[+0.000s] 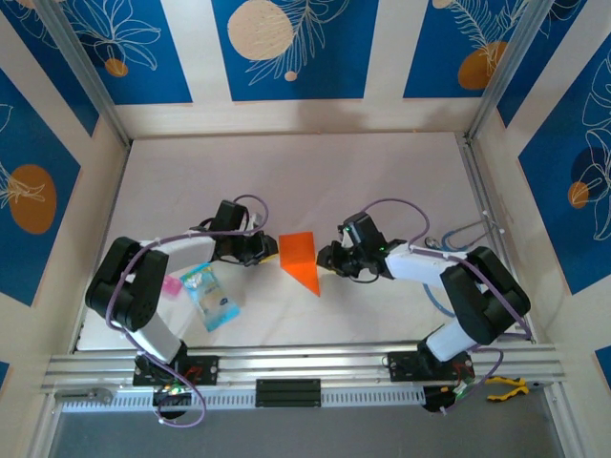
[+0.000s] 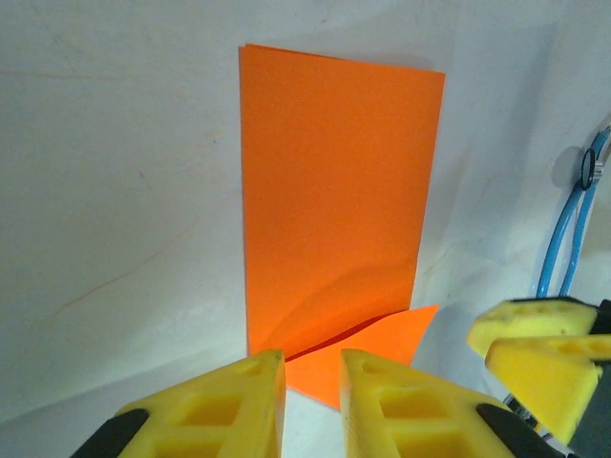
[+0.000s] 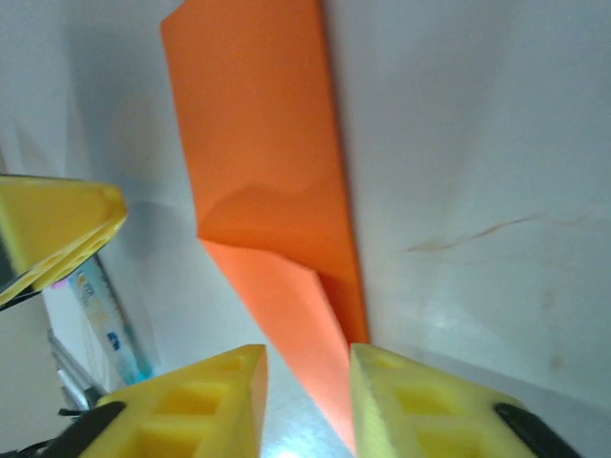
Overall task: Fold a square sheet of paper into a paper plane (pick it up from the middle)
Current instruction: Third fold the triangle at the center of the table, then fourth fold the wing at the center of the table.
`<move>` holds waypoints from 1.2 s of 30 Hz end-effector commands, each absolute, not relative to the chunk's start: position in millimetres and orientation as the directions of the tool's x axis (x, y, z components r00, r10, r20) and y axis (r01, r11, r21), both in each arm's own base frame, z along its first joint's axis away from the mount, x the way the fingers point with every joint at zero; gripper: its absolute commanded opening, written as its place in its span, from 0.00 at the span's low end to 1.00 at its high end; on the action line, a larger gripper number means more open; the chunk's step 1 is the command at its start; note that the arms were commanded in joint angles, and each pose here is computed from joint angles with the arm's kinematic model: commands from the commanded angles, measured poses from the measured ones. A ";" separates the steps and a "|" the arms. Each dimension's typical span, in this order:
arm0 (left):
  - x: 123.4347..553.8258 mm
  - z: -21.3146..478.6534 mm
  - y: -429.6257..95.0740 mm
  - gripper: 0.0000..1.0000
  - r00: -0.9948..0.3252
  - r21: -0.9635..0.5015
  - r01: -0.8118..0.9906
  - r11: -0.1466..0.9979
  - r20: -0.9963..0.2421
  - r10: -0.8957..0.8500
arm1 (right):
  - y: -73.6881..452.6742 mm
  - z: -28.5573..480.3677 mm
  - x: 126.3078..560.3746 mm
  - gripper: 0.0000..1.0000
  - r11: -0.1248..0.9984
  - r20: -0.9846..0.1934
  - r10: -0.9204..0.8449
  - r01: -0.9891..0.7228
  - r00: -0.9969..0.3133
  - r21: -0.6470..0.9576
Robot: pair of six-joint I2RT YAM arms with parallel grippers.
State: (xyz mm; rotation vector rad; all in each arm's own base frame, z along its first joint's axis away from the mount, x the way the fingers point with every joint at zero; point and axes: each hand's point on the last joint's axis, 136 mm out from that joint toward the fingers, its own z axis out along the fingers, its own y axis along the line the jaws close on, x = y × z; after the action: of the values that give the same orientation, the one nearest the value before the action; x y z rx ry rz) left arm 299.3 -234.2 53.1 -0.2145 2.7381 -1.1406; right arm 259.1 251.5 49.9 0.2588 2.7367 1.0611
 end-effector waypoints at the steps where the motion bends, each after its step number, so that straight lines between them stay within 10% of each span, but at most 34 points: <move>1: 301.4 62.2 -236.7 0.25 -0.977 -0.732 -0.060 0.679 -0.095 -0.190 | 254.6 51.3 260.4 0.34 0.730 -0.107 0.199 0.074 -0.974 0.679; 36: 309.7 58.4 -246.1 0.37 -0.981 -0.764 -0.107 0.636 -0.024 -0.193 | 275.5 59.6 263.2 0.06 0.640 -0.120 0.110 -0.022 -0.987 0.768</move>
State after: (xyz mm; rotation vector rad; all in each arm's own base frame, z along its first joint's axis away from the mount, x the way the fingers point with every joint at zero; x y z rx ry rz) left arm 303.2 -243.3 52.2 -0.2419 2.7594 -1.2210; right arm 266.1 274.7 49.9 0.0970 2.7386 1.2022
